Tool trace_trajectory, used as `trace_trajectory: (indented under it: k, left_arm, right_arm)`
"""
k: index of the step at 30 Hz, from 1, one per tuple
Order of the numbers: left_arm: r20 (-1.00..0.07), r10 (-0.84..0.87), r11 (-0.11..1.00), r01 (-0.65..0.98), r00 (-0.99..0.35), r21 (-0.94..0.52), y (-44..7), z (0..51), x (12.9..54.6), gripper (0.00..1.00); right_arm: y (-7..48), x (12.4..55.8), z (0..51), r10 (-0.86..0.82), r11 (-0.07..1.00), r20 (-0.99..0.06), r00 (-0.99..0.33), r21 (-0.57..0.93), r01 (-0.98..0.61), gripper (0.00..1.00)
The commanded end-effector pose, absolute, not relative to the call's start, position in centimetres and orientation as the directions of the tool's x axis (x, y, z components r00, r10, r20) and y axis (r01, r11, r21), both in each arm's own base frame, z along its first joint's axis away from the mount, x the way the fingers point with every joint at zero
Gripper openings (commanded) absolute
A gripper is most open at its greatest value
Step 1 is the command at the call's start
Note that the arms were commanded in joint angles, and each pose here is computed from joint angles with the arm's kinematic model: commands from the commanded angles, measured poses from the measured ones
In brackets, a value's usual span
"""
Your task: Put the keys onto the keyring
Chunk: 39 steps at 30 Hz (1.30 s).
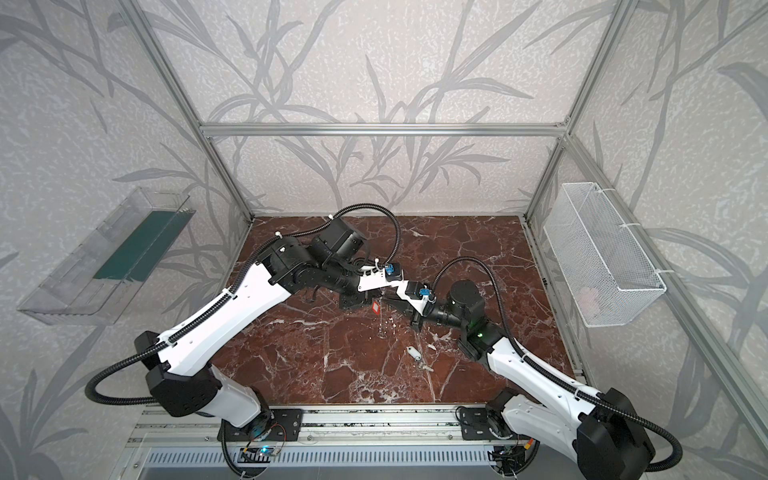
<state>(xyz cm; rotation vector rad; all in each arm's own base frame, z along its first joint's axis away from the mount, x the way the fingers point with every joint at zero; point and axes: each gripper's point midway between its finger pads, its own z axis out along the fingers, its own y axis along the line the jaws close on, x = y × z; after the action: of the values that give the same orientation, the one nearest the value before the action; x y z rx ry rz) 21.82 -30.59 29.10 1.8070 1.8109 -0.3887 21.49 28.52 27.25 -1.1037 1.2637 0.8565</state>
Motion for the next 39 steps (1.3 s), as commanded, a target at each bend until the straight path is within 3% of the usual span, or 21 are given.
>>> trace_trajectory:
  k: [1, 8, 13, 16, 20, 24, 31, 39]
  left_arm:
    - [-0.51, 0.857, 0.017, 0.986, 0.069, 0.163, -30.3, 28.1, 21.3, 0.0]
    - [-0.523, 0.849, 0.022, 0.984, 0.076, 0.179, -30.4, 28.0, 21.4, 0.0]
    - [-0.524, 0.848, 0.02, 0.984, 0.077, 0.177, -30.4, 27.9, 21.3, 0.0]
    - [-0.532, 0.844, 0.043, 0.981, 0.066, 0.19, -30.4, 27.8, 21.7, 0.0]
    - [-0.591, 0.806, 0.148, 0.951, 0.042, 0.27, -29.8, 28.9, 23.4, 0.28]
    - [-0.705, 0.709, 0.279, 0.915, 0.008, 0.291, -28.7, 30.3, 24.4, 0.34]
    - [-0.892, 0.451, 0.361, 0.915, 0.0, 0.182, -28.0, 32.3, 23.5, 0.3]
    - [-0.934, 0.355, 0.272, 0.952, 0.036, 0.14, -29.0, 32.7, 21.8, 0.22]
  right_arm:
    - [28.7, 21.1, 29.7, 0.011, 0.274, -0.982, 0.191, -0.18, -0.945, 0.11]
    - [28.9, 21.2, 30.1, 0.057, 0.269, -0.985, 0.164, -0.143, -0.953, 0.16]
    - [29.0, 21.2, 29.8, 0.057, 0.264, -0.988, 0.14, -0.121, -0.957, 0.01]
    - [28.9, 21.3, 30.3, 0.079, 0.277, -0.985, 0.155, -0.128, -0.952, 0.0]
    - [28.6, 21.7, 30.2, 0.09, 0.308, -0.985, 0.144, -0.11, -0.945, 0.0]
    - [28.4, 22.0, 30.5, 0.117, 0.329, -0.984, 0.137, -0.092, -0.94, 0.0]
    - [28.8, 21.8, 31.3, 0.17, 0.297, -0.975, 0.143, -0.088, -0.951, 0.0]
    - [29.2, 21.1, 31.6, 0.183, 0.247, -0.971, 0.154, -0.106, -0.963, 0.0]
